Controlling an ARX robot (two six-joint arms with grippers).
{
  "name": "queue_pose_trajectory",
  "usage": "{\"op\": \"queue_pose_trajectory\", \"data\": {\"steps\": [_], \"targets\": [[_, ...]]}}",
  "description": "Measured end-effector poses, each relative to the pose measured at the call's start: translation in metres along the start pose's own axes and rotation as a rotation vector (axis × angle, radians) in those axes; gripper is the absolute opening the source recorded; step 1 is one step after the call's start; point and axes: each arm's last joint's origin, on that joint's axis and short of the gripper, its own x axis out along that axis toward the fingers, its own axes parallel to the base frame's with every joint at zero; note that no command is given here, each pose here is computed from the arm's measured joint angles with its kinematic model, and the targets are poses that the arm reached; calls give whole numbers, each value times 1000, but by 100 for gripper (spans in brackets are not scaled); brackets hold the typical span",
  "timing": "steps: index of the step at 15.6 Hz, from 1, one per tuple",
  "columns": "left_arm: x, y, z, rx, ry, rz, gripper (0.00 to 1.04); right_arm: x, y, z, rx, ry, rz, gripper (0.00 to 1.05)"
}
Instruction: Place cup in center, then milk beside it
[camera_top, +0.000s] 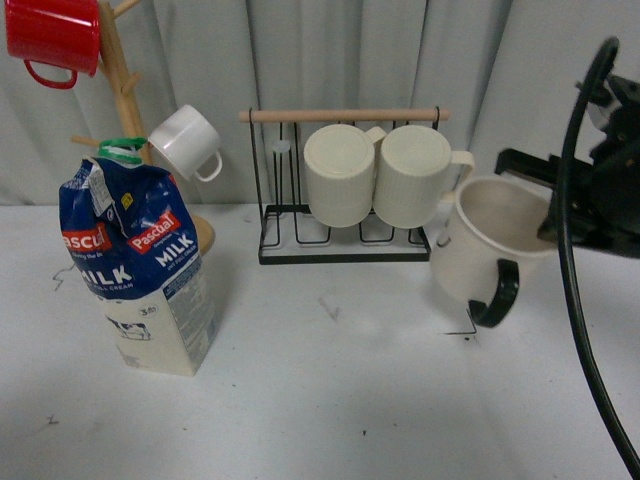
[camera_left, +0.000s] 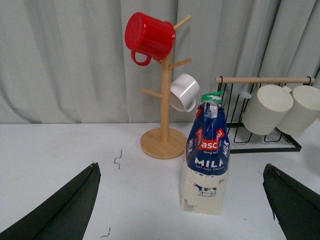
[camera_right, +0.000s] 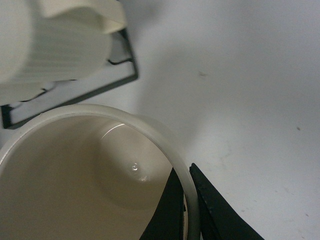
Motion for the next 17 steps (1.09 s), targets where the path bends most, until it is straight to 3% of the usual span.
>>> {"op": "queue_pose_trajectory", "data": {"steps": [5, 10, 17], "targets": [[0, 0, 0, 0, 0, 0, 98, -2, 50, -24, -186, 38, 58, 3], [0, 0, 0, 0, 0, 0, 98, 25, 73, -50, -258, 122, 36, 3], [0, 0, 0, 0, 0, 0, 98, 52, 77, -48, -268, 159, 13, 5]]}}
